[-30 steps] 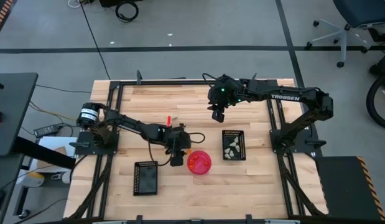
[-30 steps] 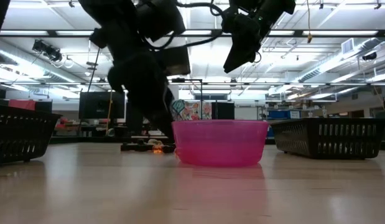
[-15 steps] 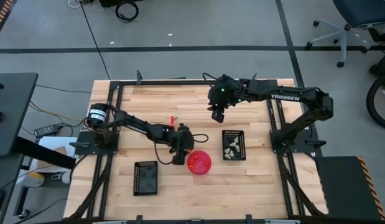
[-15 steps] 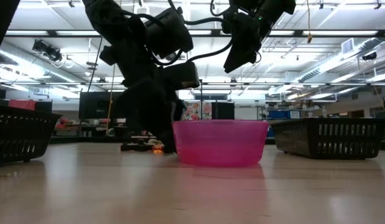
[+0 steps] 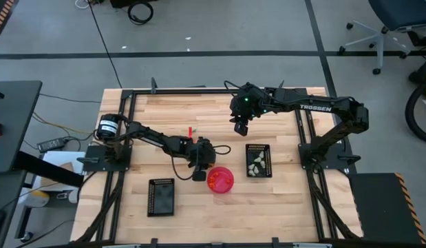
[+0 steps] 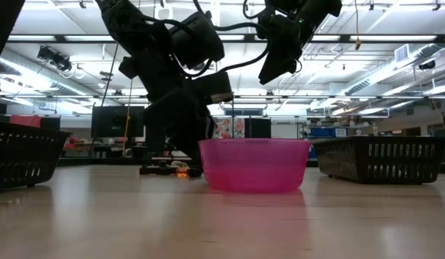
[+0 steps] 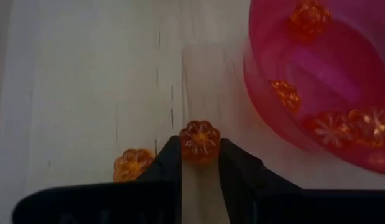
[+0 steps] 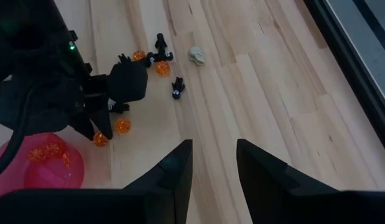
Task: Sort Halloween decoration
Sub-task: Put the orange pumpkin toy into the pink bowl
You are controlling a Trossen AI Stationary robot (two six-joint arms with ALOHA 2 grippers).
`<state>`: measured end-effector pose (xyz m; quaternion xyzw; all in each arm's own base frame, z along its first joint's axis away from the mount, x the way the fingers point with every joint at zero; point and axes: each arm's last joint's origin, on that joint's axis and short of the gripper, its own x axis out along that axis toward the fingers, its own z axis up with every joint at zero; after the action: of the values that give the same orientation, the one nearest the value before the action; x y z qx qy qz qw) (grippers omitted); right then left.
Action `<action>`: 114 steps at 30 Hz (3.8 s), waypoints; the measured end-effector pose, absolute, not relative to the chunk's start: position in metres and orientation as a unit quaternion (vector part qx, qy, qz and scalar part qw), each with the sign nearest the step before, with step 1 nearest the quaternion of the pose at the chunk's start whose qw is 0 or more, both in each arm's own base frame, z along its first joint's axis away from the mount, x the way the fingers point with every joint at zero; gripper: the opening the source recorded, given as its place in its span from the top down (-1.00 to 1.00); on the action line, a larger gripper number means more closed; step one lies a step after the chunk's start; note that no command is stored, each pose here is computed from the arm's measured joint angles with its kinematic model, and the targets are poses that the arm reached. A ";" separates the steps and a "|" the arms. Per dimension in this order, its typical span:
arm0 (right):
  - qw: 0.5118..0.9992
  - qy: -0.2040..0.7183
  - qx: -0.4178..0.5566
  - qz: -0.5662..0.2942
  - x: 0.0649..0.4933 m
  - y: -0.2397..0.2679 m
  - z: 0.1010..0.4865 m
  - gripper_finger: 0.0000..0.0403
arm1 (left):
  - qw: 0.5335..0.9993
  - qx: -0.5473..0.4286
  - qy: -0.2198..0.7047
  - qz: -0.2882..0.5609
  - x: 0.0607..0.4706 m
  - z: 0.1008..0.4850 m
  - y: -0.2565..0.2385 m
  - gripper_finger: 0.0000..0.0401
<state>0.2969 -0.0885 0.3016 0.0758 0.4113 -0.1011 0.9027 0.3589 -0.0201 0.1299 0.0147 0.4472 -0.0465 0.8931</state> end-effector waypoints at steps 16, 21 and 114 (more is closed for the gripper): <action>0.902 0.413 0.076 -0.101 0.297 -0.088 0.301 0.36 | 0.904 -0.042 0.426 0.023 0.363 0.133 -0.005 0.82; 0.897 0.426 0.067 -0.095 0.295 -0.088 0.300 0.36 | 0.907 -0.070 0.413 0.054 0.364 0.134 0.009 0.82; 0.957 0.185 0.089 0.207 0.325 -0.156 0.108 0.21 | 0.945 -0.163 0.184 0.214 0.297 0.290 -0.011 0.43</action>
<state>0.3253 -0.1564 0.1084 0.0887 0.1850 0.2069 0.9566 0.2966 -0.0107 0.2901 -0.1629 0.1837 0.2143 0.9454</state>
